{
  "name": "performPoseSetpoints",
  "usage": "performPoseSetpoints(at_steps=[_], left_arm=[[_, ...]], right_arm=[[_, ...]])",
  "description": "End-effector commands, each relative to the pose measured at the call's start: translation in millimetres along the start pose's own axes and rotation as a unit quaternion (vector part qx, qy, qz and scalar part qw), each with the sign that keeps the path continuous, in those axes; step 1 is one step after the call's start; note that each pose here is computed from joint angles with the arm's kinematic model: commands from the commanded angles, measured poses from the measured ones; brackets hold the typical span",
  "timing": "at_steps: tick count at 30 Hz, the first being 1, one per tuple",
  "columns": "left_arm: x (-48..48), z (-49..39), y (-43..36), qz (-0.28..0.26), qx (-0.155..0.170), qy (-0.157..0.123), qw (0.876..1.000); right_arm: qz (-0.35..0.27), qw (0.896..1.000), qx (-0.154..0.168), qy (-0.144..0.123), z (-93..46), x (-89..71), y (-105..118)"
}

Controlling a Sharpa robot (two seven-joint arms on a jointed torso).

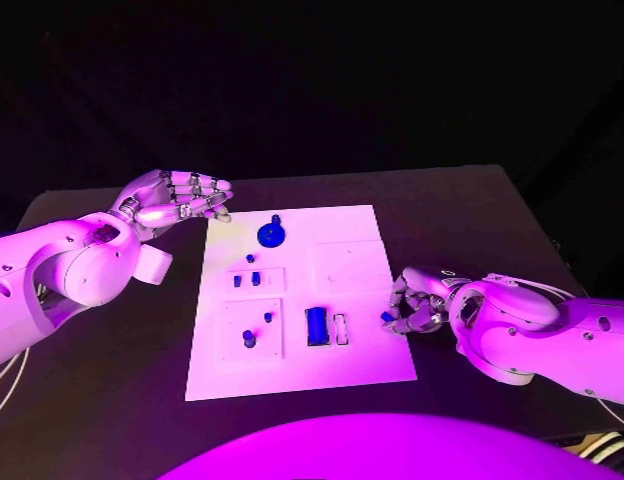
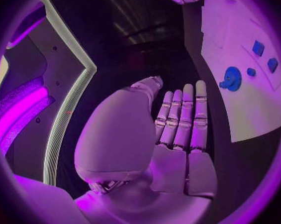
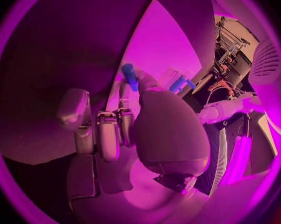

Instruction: Assemble the parts on the task board

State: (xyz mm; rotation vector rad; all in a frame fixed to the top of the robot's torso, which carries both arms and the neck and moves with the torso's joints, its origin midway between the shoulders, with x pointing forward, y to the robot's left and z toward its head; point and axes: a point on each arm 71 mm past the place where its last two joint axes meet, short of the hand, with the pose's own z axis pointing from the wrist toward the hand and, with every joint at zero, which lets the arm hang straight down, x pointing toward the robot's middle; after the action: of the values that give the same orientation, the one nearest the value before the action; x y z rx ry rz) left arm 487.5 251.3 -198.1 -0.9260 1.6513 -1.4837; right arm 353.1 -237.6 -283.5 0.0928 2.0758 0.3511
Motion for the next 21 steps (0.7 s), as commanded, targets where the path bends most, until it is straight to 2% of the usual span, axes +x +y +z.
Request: performPoseSetpoints(at_steps=[1,12,21], left_arm=[[1.9,0.2,-1.3,-0.001,0.005,0.008,1.0],[2.1,0.3,-1.2,-0.001,0.005,0.009,1.0],[2.6,0.7,-1.1,0.0,0.004,0.009,1.0]], right_arm=[[-0.052,0.998,0.014,0.039,-0.9,14.9,-3.7],[-0.057,0.998,0.011,0.037,-1.2,15.6,1.9],[0.001,0.999,0.019,0.038,-4.6,14.2,5.0]])
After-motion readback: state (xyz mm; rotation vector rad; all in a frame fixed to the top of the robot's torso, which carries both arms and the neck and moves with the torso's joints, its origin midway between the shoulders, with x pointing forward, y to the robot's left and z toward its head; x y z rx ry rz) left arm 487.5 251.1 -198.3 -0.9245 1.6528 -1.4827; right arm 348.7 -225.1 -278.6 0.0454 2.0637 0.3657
